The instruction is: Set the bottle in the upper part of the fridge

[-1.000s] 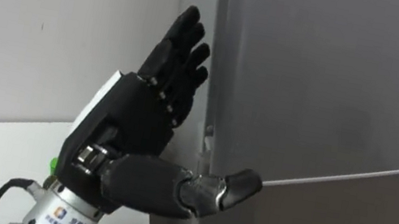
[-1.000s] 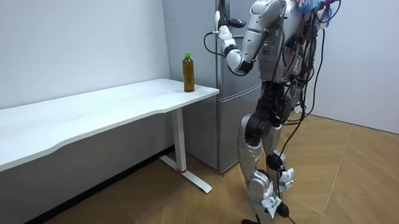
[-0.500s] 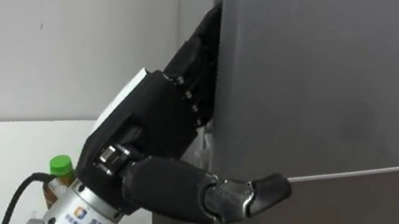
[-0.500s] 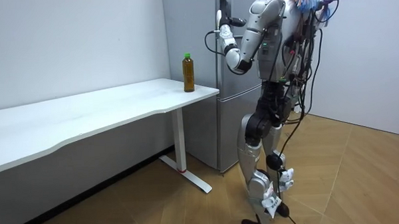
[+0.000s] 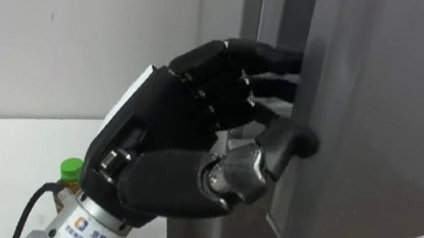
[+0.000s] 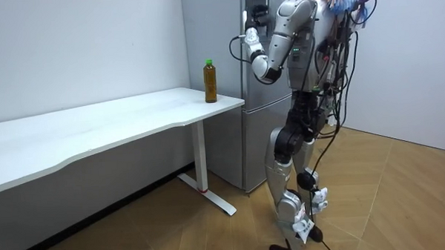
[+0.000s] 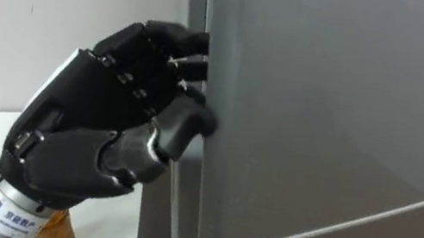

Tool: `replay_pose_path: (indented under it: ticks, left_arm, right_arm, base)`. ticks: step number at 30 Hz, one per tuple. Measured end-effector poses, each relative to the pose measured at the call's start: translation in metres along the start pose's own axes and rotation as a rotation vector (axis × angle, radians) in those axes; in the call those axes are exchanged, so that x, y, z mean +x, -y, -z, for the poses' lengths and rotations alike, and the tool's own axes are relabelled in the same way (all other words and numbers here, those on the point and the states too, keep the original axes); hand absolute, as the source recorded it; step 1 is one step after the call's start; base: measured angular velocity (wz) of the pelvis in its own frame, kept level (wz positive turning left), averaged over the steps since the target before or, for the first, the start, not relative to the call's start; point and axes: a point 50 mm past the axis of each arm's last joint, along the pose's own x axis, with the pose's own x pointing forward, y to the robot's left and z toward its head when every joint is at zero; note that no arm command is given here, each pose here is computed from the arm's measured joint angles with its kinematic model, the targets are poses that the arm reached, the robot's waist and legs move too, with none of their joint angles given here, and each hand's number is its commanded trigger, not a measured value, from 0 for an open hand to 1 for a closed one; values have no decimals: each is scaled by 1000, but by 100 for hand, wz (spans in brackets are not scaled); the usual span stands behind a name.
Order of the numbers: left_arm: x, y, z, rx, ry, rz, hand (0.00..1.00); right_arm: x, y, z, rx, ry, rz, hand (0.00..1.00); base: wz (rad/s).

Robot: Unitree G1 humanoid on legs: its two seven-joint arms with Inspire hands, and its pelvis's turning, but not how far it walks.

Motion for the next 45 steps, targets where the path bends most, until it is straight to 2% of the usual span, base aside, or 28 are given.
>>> replay_pose_path:
  ticks: [2, 3, 4, 5, 6, 7, 8, 9, 45]
  left_arm:
    - [0, 5, 4, -10, -24, 33, 100]
    - [0, 7, 5, -13, -25, 51, 97]
    - [1, 8, 5, -15, -24, 57, 91]
    - [1, 9, 5, -17, -26, 68, 78]
    - [1, 11, 6, -21, -28, 85, 70]
    - [1, 13, 6, -26, -29, 98, 56]
    - [1, 13, 6, -27, -28, 103, 6]
    - [1, 14, 7, -27, -29, 111, 0]
    - [-2, 21, 15, -37, -105, 197, 0]
  right_arm:
    - [0, 1, 0, 0, -1, 5, 0]
    - [0, 2, 0, -1, -1, 7, 0]
    - [0, 2, 0, -3, -1, 7, 0]
    - [0, 2, 0, -5, -1, 8, 0]
    - [0, 2, 0, -8, -2, 9, 0]
    - [0, 2, 0, -11, -2, 9, 0]
    - [0, 2, 0, -12, -2, 9, 0]
    - [0, 3, 0, -16, -2, 9, 0]
    - [0, 0, 0, 24, 6, -5, 0]
  base:
    - [0]
    - [0]
    - [0]
    - [0]
    - [0]
    - [0]
    - [0]
    - [0]
    - [-5]
